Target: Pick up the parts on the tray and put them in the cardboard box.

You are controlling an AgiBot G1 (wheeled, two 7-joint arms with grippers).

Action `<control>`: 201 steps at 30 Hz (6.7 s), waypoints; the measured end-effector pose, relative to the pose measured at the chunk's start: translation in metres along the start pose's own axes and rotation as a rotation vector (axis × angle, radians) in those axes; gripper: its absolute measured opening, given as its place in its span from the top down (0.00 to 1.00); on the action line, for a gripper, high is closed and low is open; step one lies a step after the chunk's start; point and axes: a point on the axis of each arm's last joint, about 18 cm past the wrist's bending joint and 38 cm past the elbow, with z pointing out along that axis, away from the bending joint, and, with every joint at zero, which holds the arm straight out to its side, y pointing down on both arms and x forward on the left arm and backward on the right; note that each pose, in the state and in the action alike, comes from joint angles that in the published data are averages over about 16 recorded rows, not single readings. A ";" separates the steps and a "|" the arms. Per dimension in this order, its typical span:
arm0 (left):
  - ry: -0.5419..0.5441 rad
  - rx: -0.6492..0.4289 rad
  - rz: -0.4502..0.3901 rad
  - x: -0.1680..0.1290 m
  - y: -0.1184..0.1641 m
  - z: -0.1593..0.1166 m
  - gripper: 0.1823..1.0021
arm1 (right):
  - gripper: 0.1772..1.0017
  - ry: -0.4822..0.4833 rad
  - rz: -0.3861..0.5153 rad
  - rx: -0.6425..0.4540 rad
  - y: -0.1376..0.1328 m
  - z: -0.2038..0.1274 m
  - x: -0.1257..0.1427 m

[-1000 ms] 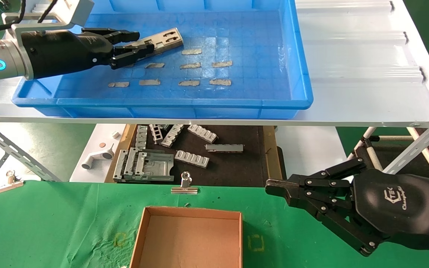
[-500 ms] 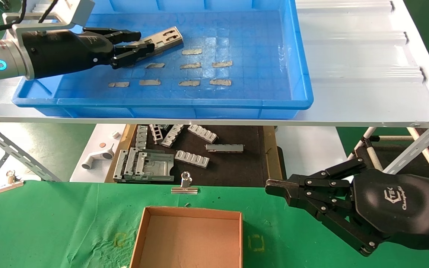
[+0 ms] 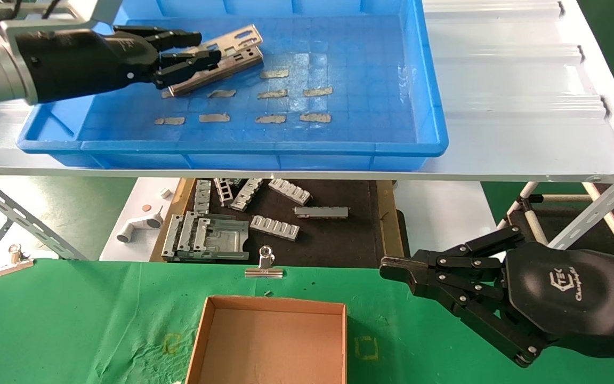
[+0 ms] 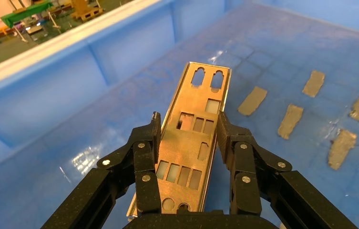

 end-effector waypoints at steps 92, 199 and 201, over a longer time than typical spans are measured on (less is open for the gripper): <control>0.574 -0.341 0.049 0.248 0.225 -0.027 0.64 | 0.98 0.000 0.000 0.000 0.000 0.000 0.000; 0.627 0.210 -0.141 0.211 0.030 -0.138 0.00 | 0.00 0.001 0.000 0.000 0.000 0.000 0.000; 0.627 0.210 -0.141 0.211 0.030 -0.138 0.00 | 0.00 0.001 0.000 0.000 0.000 0.000 0.000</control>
